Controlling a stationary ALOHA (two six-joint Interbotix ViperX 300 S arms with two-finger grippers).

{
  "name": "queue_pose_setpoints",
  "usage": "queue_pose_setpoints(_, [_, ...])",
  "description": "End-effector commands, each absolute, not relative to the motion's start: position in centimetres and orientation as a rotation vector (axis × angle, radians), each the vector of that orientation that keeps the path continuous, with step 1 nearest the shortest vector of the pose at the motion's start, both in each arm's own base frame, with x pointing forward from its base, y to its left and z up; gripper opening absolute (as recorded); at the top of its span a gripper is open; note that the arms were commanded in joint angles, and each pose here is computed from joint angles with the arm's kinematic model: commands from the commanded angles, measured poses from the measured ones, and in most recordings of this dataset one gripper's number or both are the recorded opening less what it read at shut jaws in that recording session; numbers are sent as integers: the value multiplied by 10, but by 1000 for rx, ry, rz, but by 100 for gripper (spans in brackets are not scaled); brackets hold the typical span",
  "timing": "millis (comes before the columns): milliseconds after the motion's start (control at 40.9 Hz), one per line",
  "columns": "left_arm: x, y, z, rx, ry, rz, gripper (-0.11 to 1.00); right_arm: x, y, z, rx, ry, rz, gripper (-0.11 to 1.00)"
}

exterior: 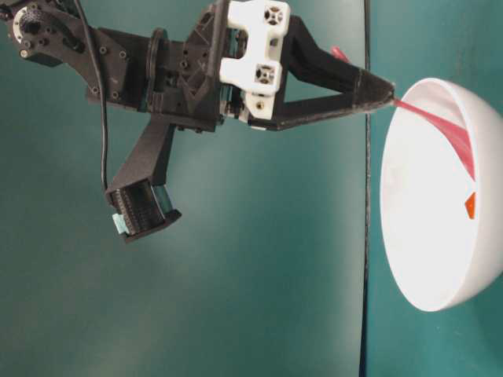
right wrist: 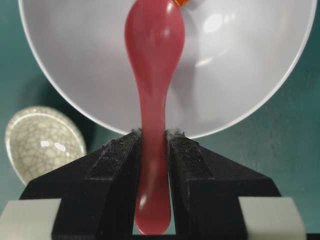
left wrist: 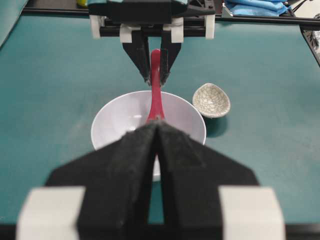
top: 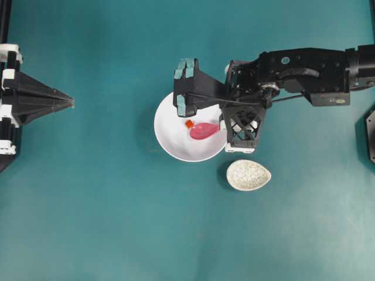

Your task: Grip the spoon and scoop the red block from the bowl with right arm.

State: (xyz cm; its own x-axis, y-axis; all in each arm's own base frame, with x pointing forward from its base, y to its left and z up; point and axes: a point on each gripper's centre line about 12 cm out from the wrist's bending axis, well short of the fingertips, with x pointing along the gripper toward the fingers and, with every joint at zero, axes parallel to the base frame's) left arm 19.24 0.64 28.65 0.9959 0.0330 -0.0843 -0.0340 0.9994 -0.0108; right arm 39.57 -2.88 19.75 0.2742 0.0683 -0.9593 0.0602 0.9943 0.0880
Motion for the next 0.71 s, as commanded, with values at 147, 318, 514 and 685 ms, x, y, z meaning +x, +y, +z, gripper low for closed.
queue_pose_setpoints(147, [195, 7, 295, -10, 63, 35, 0, 400, -35, 217, 114, 1216, -10, 23])
queue_pose_setpoints(318, [195, 7, 295, -10, 63, 35, 0, 401, -39, 209, 114, 1215, -17, 23])
queue_pose_setpoints(514, [194, 7, 295, -10, 64, 35, 0, 407, -41, 202, 114, 1188, -25, 23])
queue_pose_setpoints(685, [194, 7, 294, -10, 66, 35, 0, 413, -42, 202, 120, 1145, -38, 22])
